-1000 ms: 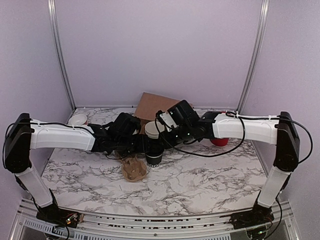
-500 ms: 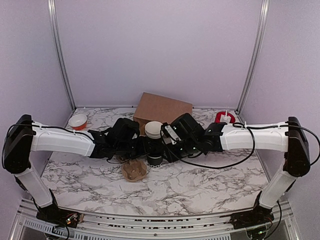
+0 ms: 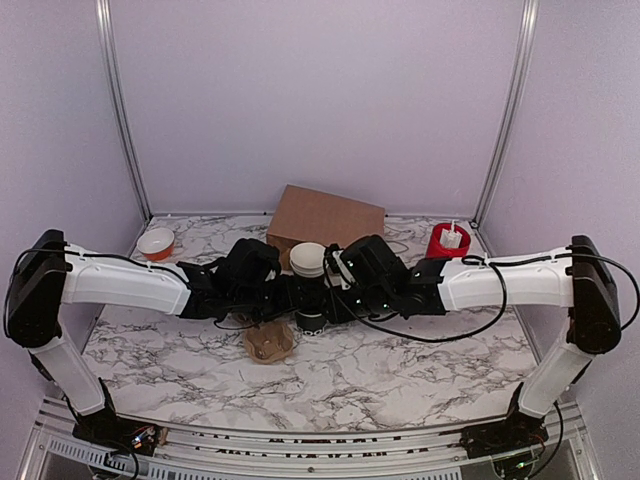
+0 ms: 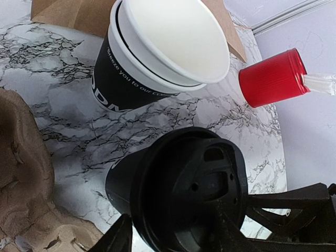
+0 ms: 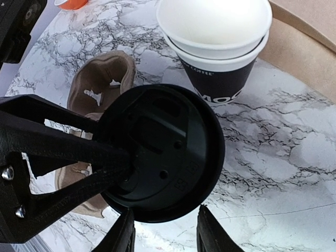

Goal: Pack the takeout coffee

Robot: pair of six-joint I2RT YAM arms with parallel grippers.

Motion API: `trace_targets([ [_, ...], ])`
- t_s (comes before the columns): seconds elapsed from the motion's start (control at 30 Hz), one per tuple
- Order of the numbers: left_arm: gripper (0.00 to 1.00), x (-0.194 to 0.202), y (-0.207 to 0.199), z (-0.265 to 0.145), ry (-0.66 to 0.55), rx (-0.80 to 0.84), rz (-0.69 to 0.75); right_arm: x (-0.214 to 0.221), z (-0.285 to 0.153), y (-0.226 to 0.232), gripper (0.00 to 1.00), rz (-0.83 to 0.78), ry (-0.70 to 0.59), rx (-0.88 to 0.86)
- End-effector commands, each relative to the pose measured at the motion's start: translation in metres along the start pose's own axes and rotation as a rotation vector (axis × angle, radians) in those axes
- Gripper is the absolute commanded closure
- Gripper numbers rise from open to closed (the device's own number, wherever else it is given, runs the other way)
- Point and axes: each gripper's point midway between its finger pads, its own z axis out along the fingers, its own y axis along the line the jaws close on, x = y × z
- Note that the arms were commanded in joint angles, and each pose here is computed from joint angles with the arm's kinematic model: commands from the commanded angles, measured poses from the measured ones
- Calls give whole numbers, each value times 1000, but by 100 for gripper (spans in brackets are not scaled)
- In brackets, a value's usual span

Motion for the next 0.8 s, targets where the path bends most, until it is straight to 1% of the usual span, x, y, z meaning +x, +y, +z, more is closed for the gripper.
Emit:
trace_targets([
  [0.0, 46, -2, -3, -6, -14, 12, -1, -17, -7, 7, 62, 26, -74, -9],
  [0.3, 46, -1, -4, -2, -4, 14, 9, -7, 4, 1, 62, 18, -41, 21],
  [0.6, 46, 0, -1, 2, 3, -3, 21, 32, 16, -21, 63, 2, 80, 93],
  [0.77, 46, 0, 0, 4, 7, -6, 20, 40, 12, -27, 62, 15, 88, 103],
])
